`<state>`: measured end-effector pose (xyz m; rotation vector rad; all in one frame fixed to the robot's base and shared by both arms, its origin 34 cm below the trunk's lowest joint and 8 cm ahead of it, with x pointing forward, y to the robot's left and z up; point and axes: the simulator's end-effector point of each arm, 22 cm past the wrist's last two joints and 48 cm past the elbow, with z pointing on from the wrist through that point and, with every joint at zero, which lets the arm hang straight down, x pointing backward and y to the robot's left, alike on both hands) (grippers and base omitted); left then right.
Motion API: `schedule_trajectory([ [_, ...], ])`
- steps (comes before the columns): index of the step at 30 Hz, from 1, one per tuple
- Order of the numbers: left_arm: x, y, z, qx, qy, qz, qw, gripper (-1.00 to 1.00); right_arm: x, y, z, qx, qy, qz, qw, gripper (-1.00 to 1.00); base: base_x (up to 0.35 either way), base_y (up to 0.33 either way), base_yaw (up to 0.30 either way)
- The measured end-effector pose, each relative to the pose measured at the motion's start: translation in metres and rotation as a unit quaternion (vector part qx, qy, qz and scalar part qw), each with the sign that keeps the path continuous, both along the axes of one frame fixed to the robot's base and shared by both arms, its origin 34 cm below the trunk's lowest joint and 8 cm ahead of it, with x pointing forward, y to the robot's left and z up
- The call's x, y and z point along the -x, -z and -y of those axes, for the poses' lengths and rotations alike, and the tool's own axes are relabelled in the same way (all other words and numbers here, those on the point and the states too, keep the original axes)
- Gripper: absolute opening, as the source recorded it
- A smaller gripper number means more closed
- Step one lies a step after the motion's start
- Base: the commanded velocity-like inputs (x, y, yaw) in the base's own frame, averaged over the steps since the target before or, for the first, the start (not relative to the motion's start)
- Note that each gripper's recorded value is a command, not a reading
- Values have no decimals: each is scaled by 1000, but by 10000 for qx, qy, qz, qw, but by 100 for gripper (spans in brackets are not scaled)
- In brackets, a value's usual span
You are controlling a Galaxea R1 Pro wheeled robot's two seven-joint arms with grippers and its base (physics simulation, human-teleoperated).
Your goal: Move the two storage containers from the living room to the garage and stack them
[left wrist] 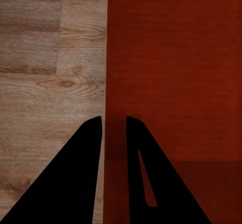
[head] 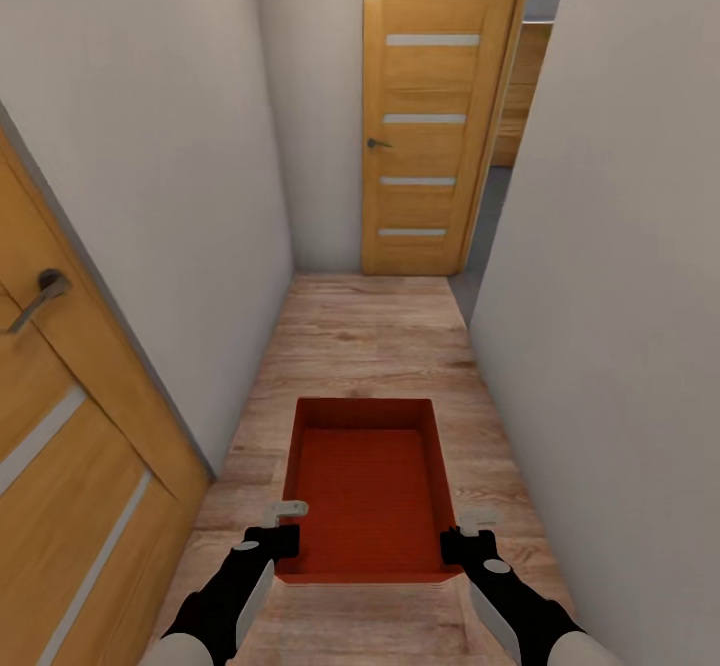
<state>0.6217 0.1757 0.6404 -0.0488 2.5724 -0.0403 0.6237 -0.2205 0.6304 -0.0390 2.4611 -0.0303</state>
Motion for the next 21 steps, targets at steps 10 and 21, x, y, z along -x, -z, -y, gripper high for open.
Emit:
schedule_trajectory([
  [10, 0, 0, 0, 1, -1, 0, 10000, -100, 0, 0, 0, 0, 0, 0, 10000, -100, 287, 0, 0],
  [21, 0, 0, 0, 1, -2, 0, 10000, -100, 0, 0, 0, 0, 0, 0, 10000, -100, 246, 0, 0],
])
